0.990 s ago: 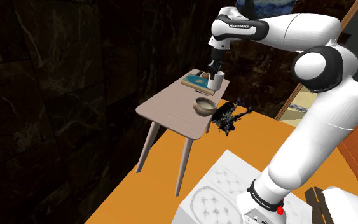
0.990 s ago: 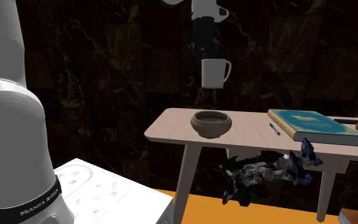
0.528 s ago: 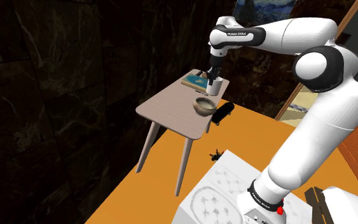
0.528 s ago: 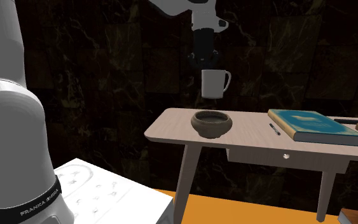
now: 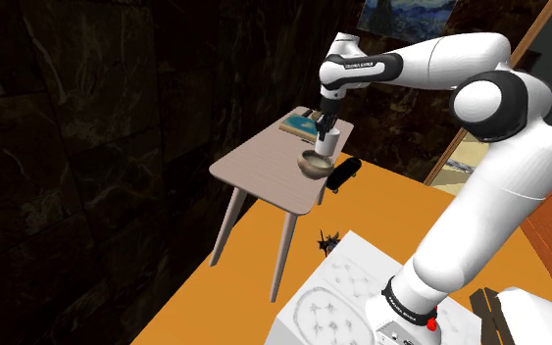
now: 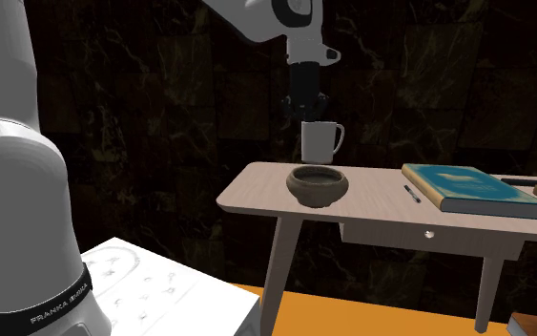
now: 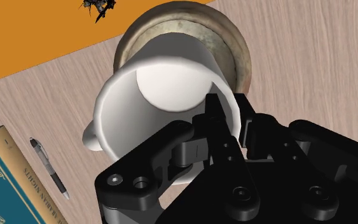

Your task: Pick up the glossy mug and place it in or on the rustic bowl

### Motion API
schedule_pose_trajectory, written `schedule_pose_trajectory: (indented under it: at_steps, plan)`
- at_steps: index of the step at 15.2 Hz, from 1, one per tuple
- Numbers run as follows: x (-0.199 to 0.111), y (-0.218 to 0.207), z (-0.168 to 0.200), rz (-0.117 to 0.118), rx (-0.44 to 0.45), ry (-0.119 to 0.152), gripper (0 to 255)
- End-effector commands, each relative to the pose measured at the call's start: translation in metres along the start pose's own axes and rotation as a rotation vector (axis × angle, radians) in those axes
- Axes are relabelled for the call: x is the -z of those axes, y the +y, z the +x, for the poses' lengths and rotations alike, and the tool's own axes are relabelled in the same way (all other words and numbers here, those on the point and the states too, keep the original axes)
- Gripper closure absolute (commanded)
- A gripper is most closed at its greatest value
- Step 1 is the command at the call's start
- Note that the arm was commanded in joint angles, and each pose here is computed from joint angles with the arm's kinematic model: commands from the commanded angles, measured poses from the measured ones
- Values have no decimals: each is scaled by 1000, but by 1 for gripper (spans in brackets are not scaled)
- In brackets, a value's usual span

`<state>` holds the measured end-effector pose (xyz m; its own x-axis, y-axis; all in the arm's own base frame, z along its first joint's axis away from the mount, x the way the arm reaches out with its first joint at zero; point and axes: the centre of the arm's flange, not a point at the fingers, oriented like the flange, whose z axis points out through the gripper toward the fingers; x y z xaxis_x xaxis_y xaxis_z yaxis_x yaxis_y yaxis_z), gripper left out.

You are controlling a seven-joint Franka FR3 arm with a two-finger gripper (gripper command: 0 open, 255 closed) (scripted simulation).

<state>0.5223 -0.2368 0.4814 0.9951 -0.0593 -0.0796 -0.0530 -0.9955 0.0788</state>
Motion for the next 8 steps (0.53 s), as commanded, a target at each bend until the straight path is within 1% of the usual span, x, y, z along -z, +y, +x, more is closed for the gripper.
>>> schedule_pose_trajectory:
  at_steps: [1,3,8]
  plan:
    - [-10,-1,1,0,0,1,255]
    - [-21,-1,2,0,0,1,255]
    - [-21,-1,2,0,0,1,255]
